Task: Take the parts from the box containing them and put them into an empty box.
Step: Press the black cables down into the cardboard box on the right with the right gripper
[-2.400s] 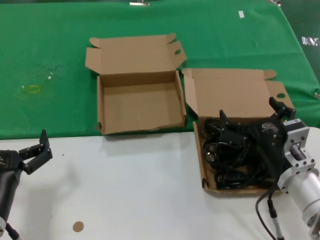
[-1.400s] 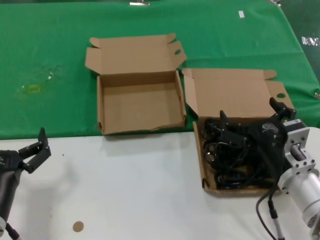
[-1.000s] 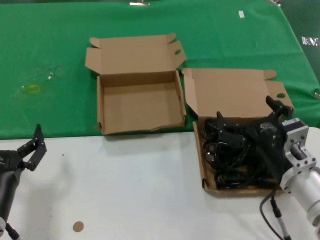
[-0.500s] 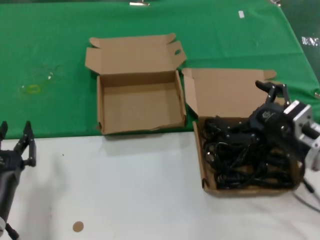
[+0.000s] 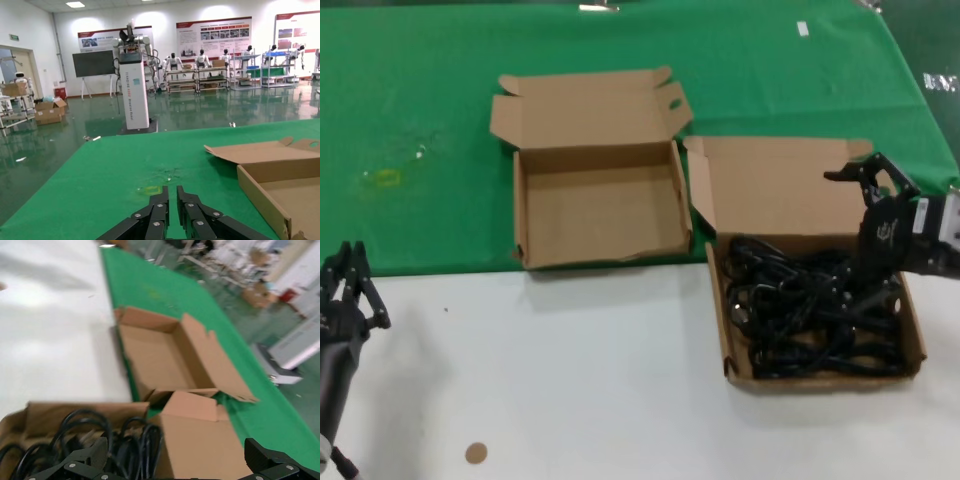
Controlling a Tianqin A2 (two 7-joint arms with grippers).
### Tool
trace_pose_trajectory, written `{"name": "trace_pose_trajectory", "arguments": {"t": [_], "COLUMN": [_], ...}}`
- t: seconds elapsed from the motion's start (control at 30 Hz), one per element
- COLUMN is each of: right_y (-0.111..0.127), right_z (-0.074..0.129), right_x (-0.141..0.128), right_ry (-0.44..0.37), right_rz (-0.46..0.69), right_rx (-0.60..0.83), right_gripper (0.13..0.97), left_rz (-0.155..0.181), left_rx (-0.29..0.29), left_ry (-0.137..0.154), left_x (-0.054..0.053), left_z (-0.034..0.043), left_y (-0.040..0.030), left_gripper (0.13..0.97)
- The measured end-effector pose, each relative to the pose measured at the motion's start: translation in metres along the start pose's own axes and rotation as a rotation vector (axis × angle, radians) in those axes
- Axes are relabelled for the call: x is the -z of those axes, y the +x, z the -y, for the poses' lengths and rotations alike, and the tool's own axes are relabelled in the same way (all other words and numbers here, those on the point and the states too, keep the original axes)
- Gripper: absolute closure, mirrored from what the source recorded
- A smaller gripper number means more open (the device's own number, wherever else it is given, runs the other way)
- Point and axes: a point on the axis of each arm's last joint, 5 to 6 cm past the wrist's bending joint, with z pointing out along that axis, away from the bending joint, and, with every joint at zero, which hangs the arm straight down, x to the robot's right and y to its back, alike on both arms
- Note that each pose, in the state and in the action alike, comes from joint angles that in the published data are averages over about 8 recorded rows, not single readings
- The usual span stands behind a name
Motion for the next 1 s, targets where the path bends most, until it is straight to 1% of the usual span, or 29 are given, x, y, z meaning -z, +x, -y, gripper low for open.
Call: {"name": "trace_pose_trajectory", "arguments": {"t": [0.1,0.23,0.5,0.63,0.8,1.0], "right_y": [0.014,0.027,0.038,0.043,0.048,0.050], "right_z": [0.001,0.003,0.004,0.001,-0.001,-0.003], "right_x": [0.003,0.005,-0.002,-0.012,-0.027,-0.039], "right_ry": [-0.026,-0.055,-0.093,-0.103,-0.104,-0.110], "right_rz": [0.076,0.173,0.329,0.355,0.352,0.365], "right_rx": [0.080,0.166,0.273,0.304,0.336,0.355], "right_gripper": [0.130,0.130,0.130,0.130,0.136,0.154], "left_rz": [0.000,0.000,0.000,0.000,0.000,0.000], "left_rx": [0.000,0.000,0.000,0.000,0.000,0.000], "left_ry": [0.000,0.000,0.000,0.000,0.000,0.000], "left_x": [0.000,0.000,0.000,0.000,0.000,0.000], "left_z": [0.0000,0.0000,0.0000,0.0000,0.0000,0.0000], "left_y": [0.0000,0.0000,0.0000,0.0000,0.0000,0.0000], "left_gripper": [0.918,0.918,0.945,0.945,0.945,0.945]}}
